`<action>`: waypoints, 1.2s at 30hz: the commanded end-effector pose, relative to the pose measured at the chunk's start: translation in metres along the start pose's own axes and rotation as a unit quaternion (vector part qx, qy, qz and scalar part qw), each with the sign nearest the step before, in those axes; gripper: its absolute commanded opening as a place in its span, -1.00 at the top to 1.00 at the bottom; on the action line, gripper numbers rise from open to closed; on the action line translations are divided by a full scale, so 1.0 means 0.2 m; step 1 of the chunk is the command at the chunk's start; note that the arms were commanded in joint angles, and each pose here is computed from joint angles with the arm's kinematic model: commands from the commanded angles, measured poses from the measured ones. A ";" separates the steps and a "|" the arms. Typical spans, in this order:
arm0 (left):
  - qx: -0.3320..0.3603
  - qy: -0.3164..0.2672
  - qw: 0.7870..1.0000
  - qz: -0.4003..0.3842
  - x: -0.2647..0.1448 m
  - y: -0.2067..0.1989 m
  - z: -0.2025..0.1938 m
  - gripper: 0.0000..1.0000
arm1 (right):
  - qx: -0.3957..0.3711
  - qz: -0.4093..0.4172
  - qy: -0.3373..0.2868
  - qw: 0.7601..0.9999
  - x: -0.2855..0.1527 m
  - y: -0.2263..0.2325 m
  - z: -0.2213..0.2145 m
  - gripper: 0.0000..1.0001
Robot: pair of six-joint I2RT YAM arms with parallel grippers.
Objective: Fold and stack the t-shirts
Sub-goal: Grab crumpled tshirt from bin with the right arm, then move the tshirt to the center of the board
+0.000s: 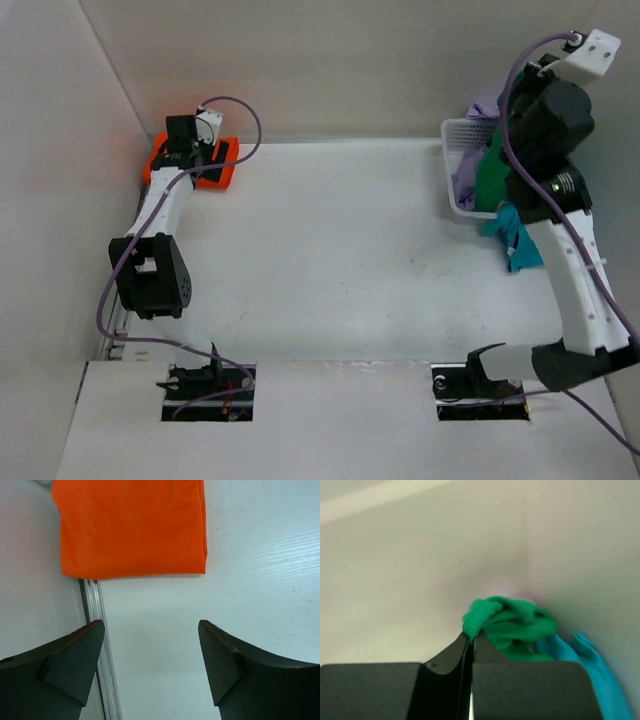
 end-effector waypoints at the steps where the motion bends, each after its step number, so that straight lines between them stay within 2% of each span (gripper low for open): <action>1: -0.018 -0.050 0.998 0.020 -0.16 0.07 0.12 -0.53 | 0.103 0.113 -0.159 0.975 -0.45 0.17 0.70 1.00; 3: -0.023 -0.056 0.998 0.024 -0.19 0.09 0.13 -0.54 | 0.158 0.200 -0.172 0.951 -0.68 0.30 0.87 1.00; 4: -0.025 -0.057 0.998 0.026 -0.20 0.10 0.13 -0.54 | 0.169 0.217 -0.174 0.946 -0.72 0.32 0.90 1.00; 6: -0.032 -0.063 0.997 0.029 -0.22 0.12 0.13 -0.55 | 0.223 0.306 -0.181 0.908 -0.92 0.45 1.03 1.00; 8: -0.038 -0.068 0.996 0.031 -0.24 0.15 0.13 -0.55 | 0.256 0.361 -0.185 0.877 -1.06 0.54 1.10 1.00; 10: -0.044 -0.071 0.996 0.032 -0.26 0.16 0.13 -0.56 | 0.269 0.390 -0.180 0.862 -1.12 0.61 1.10 1.00; 11: -0.046 -0.073 0.996 0.033 -0.27 0.17 0.13 -0.56 | 0.266 0.391 -0.178 0.863 -1.12 0.63 1.08 1.00; 14: -0.051 -0.075 0.995 0.035 -0.28 0.20 0.12 -0.57 | 0.238 0.371 -0.149 0.885 -1.06 0.73 0.90 1.00; 16: -0.054 -0.076 0.995 0.038 -0.29 0.21 0.12 -0.57 | 0.227 0.354 -0.114 0.900 -0.97 0.79 0.68 0.99; 18: -0.059 -0.078 0.994 0.040 -0.30 0.23 0.12 -0.57 | 0.208 0.342 -0.058 0.915 -0.82 0.85 0.35 0.97; 21: -0.060 -0.081 0.994 0.040 -0.31 0.23 0.12 -0.57 | 0.205 0.330 -0.004 0.921 -0.68 0.87 0.08 0.88; 23: -0.059 -0.083 0.994 0.037 -0.32 0.22 0.13 -0.57 | 0.184 0.313 0.071 0.929 -0.45 0.87 -0.29 0.50; 24: -0.059 -0.083 0.994 0.036 -0.32 0.22 0.13 -0.57 | 0.174 0.305 0.088 0.932 -0.39 0.86 -0.38 0.37; 26: -0.055 -0.086 0.995 0.024 -0.33 0.18 0.14 -0.57 | 0.132 0.274 0.150 0.941 -0.18 0.80 -0.68 -0.16; 27: -0.052 -0.087 0.995 0.014 -0.33 0.15 0.14 -0.57 | 0.108 0.260 0.189 0.941 -0.12 0.77 -0.81 -0.29; 28: -0.043 -0.086 0.995 0.001 -0.35 0.11 0.14 -0.58 | 0.085 0.246 0.228 0.938 -0.09 0.73 -0.91 -0.32; 29: -0.038 -0.085 0.996 -0.008 -0.36 0.08 0.14 -0.59 | 0.072 0.244 0.252 0.934 -0.11 0.71 -0.96 -0.35; 32: -0.004 -0.056 0.996 -0.075 -0.41 -0.08 0.04 -0.58 | 0.034 0.277 0.299 0.913 -0.40 0.75 -1.07 -0.50; 36: 0.007 -0.002 0.987 -0.157 -0.47 -0.29 -0.16 -0.54 | 0.000 0.279 0.413 0.867 -0.94 0.68 -1.38 -0.56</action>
Point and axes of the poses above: each gripper's point midway between its finger pads, its own x axis out along the fingers, its own y axis along the line the jaws close on, z = x × y, the point moved 3 cm from there along -x, back along the fingers, and after that the axes turned 2 degrees about x, right-handed, at the moved point
